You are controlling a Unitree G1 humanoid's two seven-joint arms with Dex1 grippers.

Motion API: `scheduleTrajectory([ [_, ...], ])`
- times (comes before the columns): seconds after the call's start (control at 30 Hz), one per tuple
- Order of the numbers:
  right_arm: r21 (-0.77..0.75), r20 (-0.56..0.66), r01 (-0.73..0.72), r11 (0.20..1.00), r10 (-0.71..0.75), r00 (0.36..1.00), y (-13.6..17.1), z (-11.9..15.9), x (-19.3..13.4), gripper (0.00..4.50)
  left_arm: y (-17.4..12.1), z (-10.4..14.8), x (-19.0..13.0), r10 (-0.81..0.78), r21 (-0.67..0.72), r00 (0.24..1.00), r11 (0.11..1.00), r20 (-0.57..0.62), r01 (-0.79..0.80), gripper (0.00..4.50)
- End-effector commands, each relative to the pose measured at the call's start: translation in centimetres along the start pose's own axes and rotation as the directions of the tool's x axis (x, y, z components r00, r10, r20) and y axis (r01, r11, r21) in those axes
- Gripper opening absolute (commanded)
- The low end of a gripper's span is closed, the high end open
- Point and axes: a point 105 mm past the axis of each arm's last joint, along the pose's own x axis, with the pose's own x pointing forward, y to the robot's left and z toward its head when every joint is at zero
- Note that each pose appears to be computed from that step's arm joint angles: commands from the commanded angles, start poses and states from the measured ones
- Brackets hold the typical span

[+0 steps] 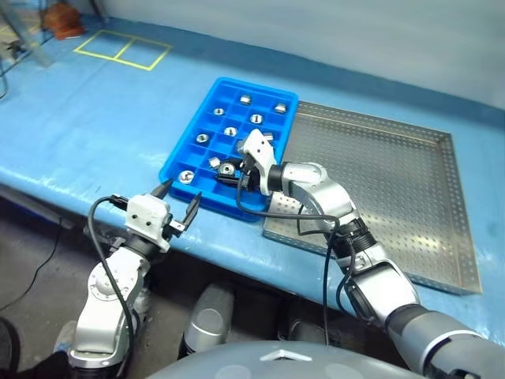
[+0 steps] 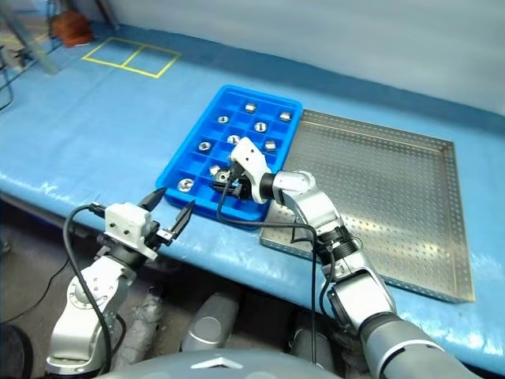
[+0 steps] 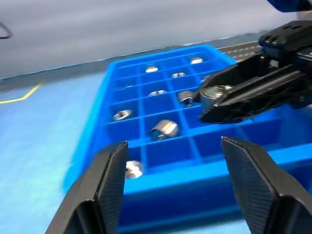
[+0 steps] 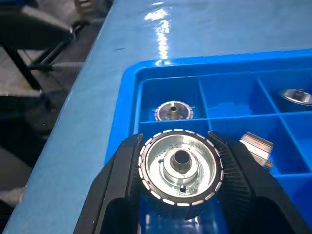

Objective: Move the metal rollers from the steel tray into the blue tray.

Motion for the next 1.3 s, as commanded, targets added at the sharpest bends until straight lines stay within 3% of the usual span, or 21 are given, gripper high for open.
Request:
scheduleTrajectory([
  [0.03, -0.053, -0.028, 0.009, 0.999, -0.01, 1.0, -0.2, -0.2, -0.4, 1.72, 0.4, 1.6, -0.3, 0.006, 0.026, 0.999, 1.0, 0.047, -0.007, 3.35],
  [0.83, 0.027, -0.167, 0.089, 0.996, -0.083, 0.982, -2.5, -2.7, -6.7, 1.72, -1.2, 1.4, 1.6, -0.09, 0.005, 0.994, 0.996, 0.059, 0.09, 3.35],
  [0.87, 0.027, -0.169, 0.095, 0.995, -0.09, 0.981, -2.5, -2.8, -6.8, 2.44, -1.2, 1.4, 1.6, -0.093, 0.004, 0.994, 0.996, 0.059, 0.093, 3.35],
  [1.0, 0.031, -0.15, 0.13, 0.991, -0.124, 0.981, -2.6, -2.7, -7.4, 3.52, -2.0, 1.4, 2.3, -0.137, -0.006, 0.988, 0.99, 0.067, 0.138, 3.35],
  [1.3, 0.088, -0.151, 0.271, 0.959, -0.256, 0.955, -3.4, -3.0, -12.1, 3.52, -4.9, 1.6, 4.6, -0.298, -0.022, 0.95, 0.953, 0.099, 0.301, 3.35],
])
